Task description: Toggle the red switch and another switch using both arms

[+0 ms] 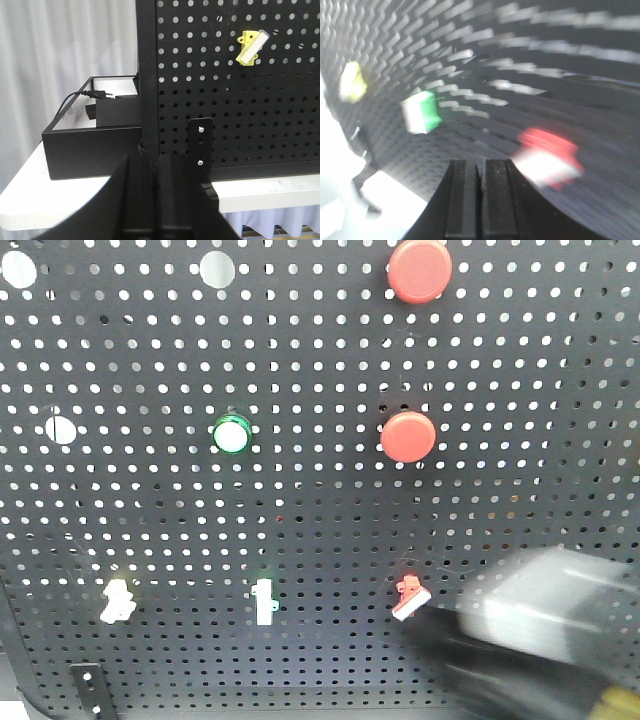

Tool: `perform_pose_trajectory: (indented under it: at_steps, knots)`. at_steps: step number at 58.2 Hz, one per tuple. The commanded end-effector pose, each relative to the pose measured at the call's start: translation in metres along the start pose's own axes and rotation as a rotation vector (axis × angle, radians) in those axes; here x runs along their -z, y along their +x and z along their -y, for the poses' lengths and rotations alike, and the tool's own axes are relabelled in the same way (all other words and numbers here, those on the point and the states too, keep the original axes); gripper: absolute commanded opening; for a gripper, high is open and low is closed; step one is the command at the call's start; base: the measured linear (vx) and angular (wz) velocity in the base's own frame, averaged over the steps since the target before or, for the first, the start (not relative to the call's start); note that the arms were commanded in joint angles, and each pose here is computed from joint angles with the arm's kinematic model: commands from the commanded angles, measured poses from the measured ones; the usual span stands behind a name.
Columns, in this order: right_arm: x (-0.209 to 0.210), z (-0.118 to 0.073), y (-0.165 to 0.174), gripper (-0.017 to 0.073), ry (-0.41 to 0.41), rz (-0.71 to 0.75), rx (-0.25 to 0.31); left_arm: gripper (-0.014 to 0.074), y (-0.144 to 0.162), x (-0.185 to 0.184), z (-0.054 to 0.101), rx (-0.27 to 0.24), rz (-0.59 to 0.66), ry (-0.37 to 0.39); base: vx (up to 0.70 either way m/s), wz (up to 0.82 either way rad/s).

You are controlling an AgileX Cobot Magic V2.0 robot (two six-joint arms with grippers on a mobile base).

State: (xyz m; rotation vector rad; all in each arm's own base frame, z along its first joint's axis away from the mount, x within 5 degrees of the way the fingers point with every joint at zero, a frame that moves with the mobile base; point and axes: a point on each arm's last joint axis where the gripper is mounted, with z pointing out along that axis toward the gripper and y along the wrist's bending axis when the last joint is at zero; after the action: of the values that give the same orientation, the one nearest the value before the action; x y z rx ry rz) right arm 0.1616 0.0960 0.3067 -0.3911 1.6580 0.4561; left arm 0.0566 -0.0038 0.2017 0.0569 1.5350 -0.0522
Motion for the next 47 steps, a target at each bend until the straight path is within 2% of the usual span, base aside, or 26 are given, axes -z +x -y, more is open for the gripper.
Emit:
perform_pose_trajectory:
  at_steps: [1,6,11,14,21,30,32,47]
  knots:
    - [0.034,0.015,-0.004,-0.0006,0.090,0.162,-0.007,0.0003,-0.003,0.000,0.000,0.011,0.068,0.004,0.00,0.00]
    - [0.065,0.026,0.015,-0.0006,0.192,0.188,0.018,0.0003,-0.003,0.000,0.000,0.011,0.068,0.004,0.00,0.00]
    - [0.094,0.032,0.037,-0.0006,0.310,0.194,0.095,0.0003,-0.003,0.000,0.000,0.011,0.068,0.004,0.00,0.00]
    - [0.105,0.034,0.049,-0.0006,0.369,0.181,0.122,0.0003,-0.003,0.000,0.000,0.011,0.068,0.004,0.00,0.00]
    - [0.122,0.036,0.083,-0.0006,0.481,0.153,0.105,0.0003,-0.003,0.000,0.000,0.011,0.068,0.004,0.00,0.00]
    - [0.128,0.038,0.120,-0.0006,0.545,0.191,0.064,0.0003,-0.003,0.000,0.000,0.011,0.068,0.004,0.00,0.00]
    - [0.128,0.039,0.122,-0.0006,0.558,0.153,0.042,0.0003,-0.003,0.000,0.000,0.011,0.068,0.004,0.00,0.00]
    - [0.128,0.041,0.124,-0.0006,0.584,0.125,0.039,0.0003,-0.003,0.000,0.000,0.011,0.067,0.003,0.00,0.00]
